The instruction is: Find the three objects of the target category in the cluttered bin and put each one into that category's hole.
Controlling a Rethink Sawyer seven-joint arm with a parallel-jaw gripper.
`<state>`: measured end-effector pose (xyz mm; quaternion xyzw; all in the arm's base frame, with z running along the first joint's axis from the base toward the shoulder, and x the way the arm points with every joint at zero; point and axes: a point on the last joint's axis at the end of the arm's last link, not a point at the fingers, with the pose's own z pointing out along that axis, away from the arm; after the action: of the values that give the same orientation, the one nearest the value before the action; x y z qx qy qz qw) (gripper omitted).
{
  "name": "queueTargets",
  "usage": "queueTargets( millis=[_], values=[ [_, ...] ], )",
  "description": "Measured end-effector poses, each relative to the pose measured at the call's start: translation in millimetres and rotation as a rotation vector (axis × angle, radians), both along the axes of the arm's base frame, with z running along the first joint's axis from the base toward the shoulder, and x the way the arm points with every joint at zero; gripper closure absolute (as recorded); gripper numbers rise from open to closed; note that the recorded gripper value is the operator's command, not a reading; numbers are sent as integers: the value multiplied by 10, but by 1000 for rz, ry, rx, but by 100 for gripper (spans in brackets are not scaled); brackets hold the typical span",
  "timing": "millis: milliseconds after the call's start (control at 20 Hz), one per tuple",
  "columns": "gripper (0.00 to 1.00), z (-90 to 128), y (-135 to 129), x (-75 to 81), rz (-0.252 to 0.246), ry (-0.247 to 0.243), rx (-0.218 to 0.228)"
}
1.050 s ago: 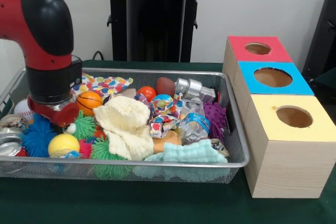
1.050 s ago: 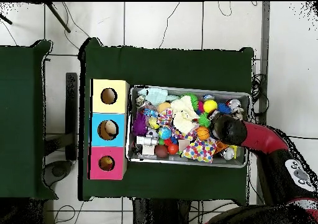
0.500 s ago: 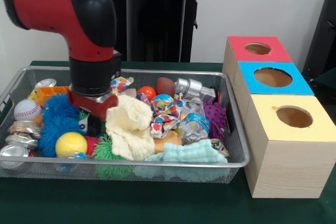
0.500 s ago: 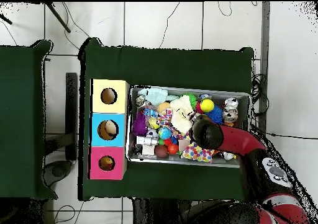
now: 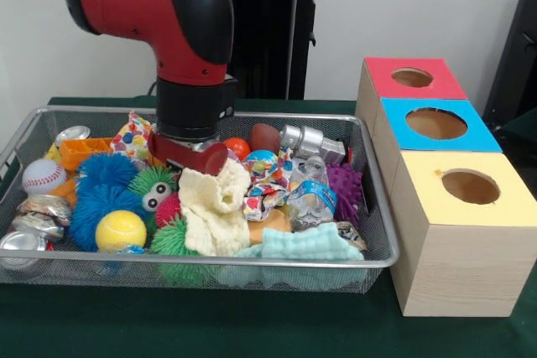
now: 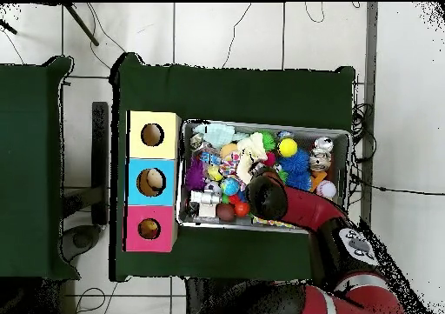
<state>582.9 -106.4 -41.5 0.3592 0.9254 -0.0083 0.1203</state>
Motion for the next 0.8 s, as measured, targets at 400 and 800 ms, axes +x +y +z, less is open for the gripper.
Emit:
queueTargets(
  millis=[400,800],
  values=[
    [100,84,104,-119,-161,7,51],
    [100,142,146,-210,-251,32,81]
  ],
)
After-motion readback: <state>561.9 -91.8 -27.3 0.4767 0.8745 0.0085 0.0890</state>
